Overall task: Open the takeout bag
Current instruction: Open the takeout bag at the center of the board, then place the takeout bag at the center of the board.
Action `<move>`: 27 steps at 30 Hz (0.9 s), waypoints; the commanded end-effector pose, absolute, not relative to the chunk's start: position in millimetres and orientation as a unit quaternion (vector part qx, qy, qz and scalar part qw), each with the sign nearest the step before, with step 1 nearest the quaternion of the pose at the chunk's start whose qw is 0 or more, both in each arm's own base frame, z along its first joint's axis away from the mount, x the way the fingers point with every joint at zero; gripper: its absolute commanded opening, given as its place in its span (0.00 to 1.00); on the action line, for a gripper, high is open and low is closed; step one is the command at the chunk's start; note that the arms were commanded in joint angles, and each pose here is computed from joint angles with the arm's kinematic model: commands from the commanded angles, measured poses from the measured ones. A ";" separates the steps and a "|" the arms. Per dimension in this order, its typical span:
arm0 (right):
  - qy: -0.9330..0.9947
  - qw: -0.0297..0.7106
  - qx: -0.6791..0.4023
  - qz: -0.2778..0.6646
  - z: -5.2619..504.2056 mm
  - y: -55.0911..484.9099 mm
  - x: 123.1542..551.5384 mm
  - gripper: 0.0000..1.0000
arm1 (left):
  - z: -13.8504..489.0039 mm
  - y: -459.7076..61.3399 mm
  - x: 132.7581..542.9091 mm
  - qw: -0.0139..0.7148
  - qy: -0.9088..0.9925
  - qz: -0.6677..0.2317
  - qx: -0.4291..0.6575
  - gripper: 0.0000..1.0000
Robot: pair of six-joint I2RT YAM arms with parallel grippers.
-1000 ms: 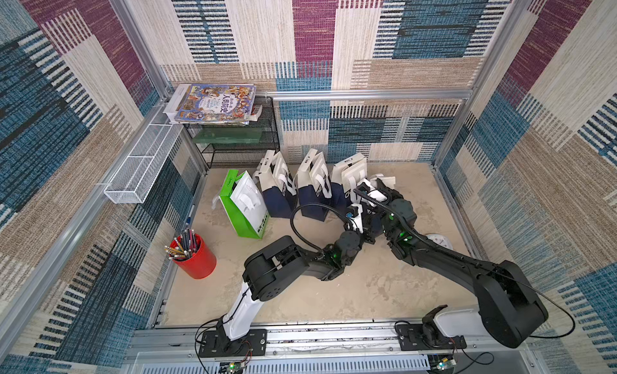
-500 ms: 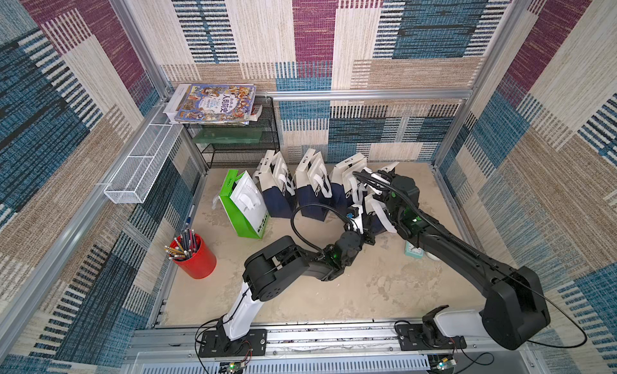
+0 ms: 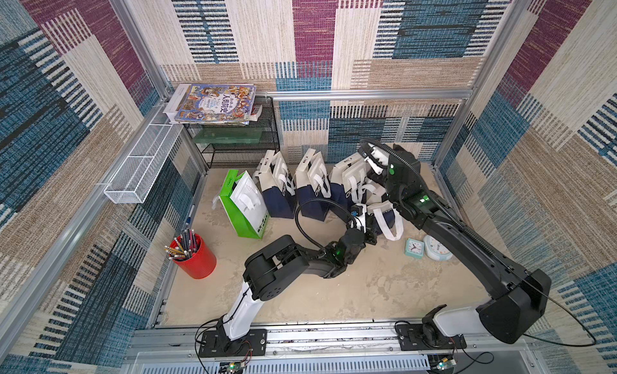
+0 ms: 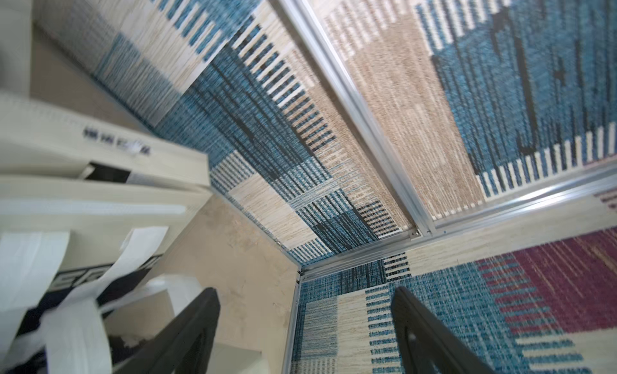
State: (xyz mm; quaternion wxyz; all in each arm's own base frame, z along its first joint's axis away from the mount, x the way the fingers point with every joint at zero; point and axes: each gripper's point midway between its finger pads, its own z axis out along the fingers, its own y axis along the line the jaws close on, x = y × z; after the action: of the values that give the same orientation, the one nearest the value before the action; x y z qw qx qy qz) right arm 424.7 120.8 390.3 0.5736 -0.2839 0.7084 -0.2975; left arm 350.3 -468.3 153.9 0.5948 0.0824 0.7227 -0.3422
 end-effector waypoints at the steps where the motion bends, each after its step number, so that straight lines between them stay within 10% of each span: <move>1: 0.732 0.589 -0.216 -0.266 395.0 108.0 418.2 0.85 | 124.3 -468.2 349.0 0.565 0.758 -0.308 0.108 0.00; 22: 0.758 0.646 -0.009 -0.093 381.9 61.4 356.5 0.85 | 152.3 -511.6 392.2 0.548 0.773 -0.294 0.128 0.00; 27: 0.766 0.639 0.011 -0.073 372.3 58.3 351.6 0.87 | 155.1 -508.8 398.2 0.551 0.770 -0.292 0.132 0.25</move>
State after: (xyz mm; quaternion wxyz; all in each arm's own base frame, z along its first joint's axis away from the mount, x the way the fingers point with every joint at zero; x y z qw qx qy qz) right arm 353.2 56.4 371.0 0.6309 -0.0122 0.7688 -0.1042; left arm 399.7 -508.7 169.9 0.5676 0.1071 0.7559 -0.3081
